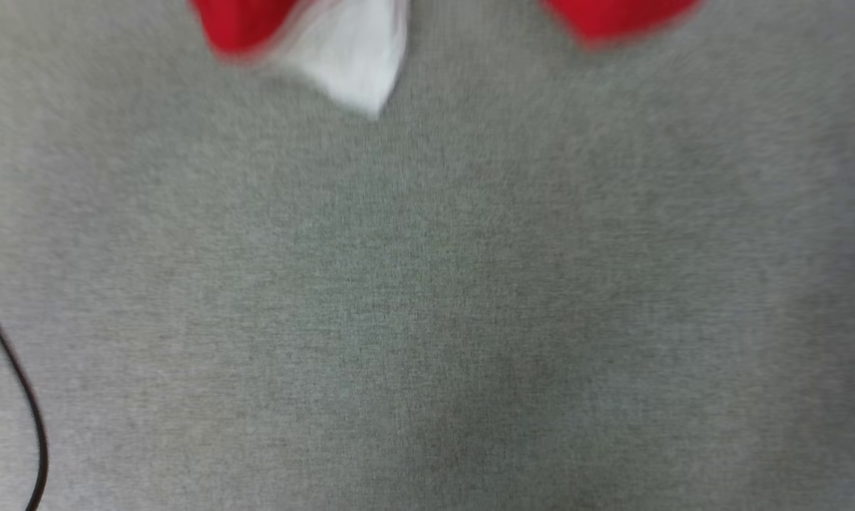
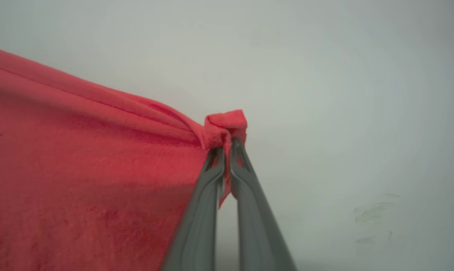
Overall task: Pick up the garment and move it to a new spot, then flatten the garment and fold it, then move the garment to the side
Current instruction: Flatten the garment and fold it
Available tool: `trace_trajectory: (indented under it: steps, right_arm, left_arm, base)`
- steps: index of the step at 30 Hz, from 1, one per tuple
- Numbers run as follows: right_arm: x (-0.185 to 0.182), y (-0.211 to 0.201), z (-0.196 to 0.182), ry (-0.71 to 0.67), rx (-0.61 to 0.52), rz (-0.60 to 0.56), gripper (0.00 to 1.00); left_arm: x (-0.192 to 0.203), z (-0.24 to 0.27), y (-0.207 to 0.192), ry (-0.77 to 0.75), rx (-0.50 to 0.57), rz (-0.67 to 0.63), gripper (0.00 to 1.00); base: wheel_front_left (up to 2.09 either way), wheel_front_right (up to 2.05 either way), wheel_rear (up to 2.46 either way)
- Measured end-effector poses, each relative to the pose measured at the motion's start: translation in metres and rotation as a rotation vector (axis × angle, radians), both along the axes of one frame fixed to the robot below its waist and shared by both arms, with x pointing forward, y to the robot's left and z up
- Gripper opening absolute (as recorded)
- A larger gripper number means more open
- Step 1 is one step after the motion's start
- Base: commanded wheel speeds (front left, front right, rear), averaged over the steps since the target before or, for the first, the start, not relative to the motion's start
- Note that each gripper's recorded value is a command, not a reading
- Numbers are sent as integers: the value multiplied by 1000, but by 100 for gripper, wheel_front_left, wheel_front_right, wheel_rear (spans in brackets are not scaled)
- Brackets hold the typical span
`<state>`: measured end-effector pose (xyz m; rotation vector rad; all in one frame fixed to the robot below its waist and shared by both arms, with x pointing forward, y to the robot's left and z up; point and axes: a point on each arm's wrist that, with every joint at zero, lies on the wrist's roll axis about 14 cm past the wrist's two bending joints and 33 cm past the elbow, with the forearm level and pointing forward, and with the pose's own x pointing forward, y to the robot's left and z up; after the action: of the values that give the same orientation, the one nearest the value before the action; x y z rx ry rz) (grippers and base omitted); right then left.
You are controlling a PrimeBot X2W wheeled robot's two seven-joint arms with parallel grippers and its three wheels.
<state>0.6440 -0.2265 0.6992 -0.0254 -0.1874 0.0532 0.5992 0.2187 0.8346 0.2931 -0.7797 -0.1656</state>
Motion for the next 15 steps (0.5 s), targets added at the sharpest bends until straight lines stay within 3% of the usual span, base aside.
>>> trace_trajectory:
  steps: [6,10,15]
  right_arm:
    - [71,3,-23,-23,-27,-46,0]
    - [92,0,-20,-85,-10,-76,0]
    - [113,15,-62,-42,9,-67,0]
  left_arm:
    - [68,0,18,-17,14,73,0]
    - [89,-8,26,-14,3,98,0]
    - [112,-56,33,89,-7,102,0]
  base:
    - [0,0,0]
    - [0,0,0]
    - [0,0,0]
